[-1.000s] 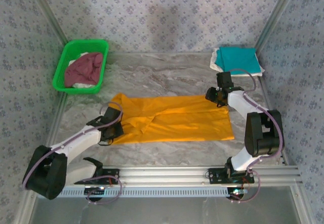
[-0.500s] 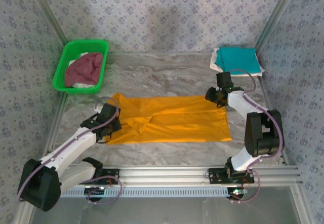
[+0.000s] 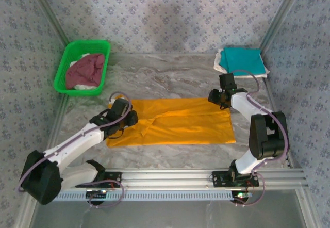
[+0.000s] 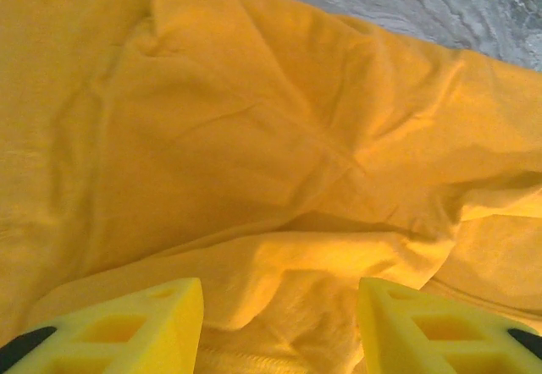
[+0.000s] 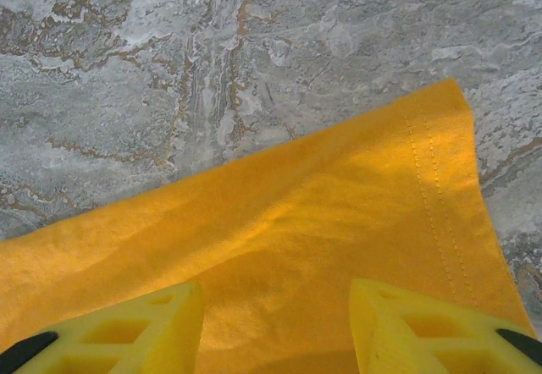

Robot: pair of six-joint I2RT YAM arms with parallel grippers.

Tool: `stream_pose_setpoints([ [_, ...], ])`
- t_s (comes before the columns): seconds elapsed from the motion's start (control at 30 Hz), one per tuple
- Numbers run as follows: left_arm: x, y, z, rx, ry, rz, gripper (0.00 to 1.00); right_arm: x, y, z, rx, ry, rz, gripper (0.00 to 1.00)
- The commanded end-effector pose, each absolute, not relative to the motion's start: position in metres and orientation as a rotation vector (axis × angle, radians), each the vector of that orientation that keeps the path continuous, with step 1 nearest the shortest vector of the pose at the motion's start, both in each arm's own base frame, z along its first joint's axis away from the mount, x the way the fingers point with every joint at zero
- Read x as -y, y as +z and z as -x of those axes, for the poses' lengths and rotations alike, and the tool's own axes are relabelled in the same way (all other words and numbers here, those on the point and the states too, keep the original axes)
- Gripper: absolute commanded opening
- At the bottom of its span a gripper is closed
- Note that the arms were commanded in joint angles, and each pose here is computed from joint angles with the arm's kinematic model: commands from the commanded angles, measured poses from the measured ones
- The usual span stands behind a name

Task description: Fold and stack the t-shirts

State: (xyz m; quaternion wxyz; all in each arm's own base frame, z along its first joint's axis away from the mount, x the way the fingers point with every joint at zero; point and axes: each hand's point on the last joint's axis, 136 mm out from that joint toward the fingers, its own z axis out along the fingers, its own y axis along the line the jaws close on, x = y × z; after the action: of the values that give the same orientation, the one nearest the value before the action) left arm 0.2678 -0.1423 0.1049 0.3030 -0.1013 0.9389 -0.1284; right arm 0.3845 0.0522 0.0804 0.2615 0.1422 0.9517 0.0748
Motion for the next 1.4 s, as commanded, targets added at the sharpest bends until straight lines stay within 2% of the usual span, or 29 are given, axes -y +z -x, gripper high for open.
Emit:
stream_pose_setpoints([
  [0.0, 0.168, 0.102, -0.281, -2.463, -0.459, 0.216, 0.51, -0.056, 0.08, -0.388, -2.59, 0.198, -0.361, 0.51],
  [0.3, 0.164, 0.073, -0.288, -2.521, -0.382, 0.278, 0.47, -0.054, 0.08, -0.386, -2.595, 0.184, -0.359, 0.51],
  [0.77, 0.127, 0.065, -0.242, -2.521, -0.358, 0.475, 0.42, -0.058, 0.083, -0.389, -2.591, 0.194, -0.34, 0.51],
  [1.13, 0.16, 0.062, -0.28, -2.475, -0.439, 0.373, 0.4, -0.065, 0.086, -0.39, -2.597, 0.193, -0.313, 0.51],
  [1.3, 0.157, 0.058, -0.283, -2.483, -0.41, 0.381, 0.27, -0.063, 0.086, -0.387, -2.599, 0.181, -0.312, 0.51],
  [1.37, 0.155, 0.057, -0.282, -2.486, -0.399, 0.381, 0.14, -0.062, 0.084, -0.386, -2.603, 0.176, -0.31, 0.51],
])
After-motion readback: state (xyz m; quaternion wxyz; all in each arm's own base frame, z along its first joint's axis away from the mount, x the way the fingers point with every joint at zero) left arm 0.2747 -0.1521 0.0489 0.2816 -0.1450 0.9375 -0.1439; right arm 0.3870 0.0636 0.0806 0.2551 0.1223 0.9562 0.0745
